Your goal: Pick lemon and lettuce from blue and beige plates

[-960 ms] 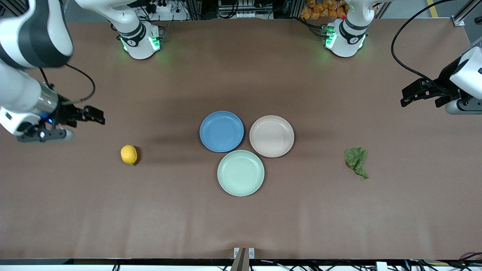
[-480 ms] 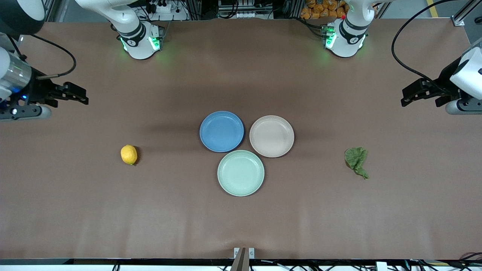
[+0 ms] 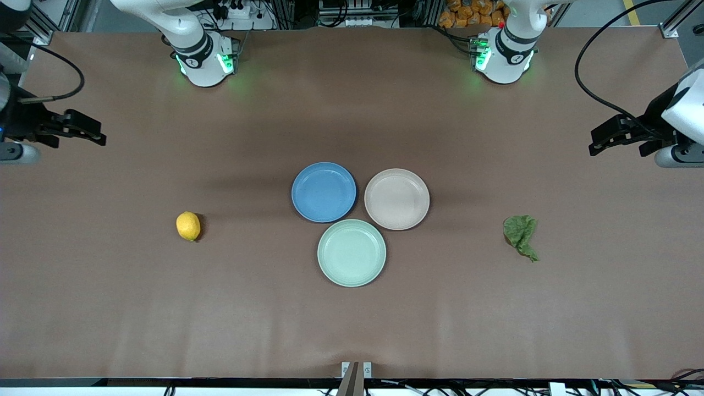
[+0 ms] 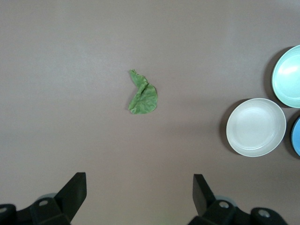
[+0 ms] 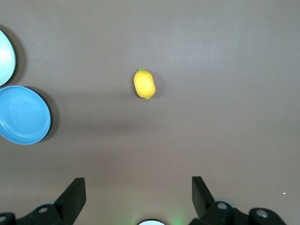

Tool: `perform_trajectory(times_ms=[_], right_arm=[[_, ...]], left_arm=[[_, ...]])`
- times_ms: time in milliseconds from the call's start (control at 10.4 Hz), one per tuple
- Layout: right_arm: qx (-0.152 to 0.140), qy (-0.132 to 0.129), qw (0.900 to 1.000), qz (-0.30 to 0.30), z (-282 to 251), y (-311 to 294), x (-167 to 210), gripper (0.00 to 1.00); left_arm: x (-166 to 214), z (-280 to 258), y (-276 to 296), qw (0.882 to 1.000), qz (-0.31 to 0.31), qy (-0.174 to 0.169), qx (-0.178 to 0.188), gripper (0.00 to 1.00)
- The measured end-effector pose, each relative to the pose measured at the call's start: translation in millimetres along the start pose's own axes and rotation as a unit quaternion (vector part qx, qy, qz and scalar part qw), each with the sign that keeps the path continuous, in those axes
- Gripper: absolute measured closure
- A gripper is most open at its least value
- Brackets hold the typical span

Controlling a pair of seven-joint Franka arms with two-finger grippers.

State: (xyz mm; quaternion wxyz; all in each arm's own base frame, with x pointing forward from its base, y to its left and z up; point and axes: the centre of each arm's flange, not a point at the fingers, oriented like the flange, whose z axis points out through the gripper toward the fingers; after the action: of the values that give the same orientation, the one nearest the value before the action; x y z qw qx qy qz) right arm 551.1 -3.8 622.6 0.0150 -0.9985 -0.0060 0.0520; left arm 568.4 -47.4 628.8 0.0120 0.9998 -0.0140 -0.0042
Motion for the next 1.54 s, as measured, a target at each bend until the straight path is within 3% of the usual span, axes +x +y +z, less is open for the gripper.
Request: perform_trajectory(times_ms=[288,1536], right_arm=[[0.002,0.008,1.000,0.016,-7,17,-2,0.00],[0.002,0.018,0.999,0.027,-11,28,-2,0.00]], left_arm=[[0,0,-5,1.000,0.002,0.000,0.019,0.00],[-4,-13,1,1.000,0.007,0.011,0.020,0.00]])
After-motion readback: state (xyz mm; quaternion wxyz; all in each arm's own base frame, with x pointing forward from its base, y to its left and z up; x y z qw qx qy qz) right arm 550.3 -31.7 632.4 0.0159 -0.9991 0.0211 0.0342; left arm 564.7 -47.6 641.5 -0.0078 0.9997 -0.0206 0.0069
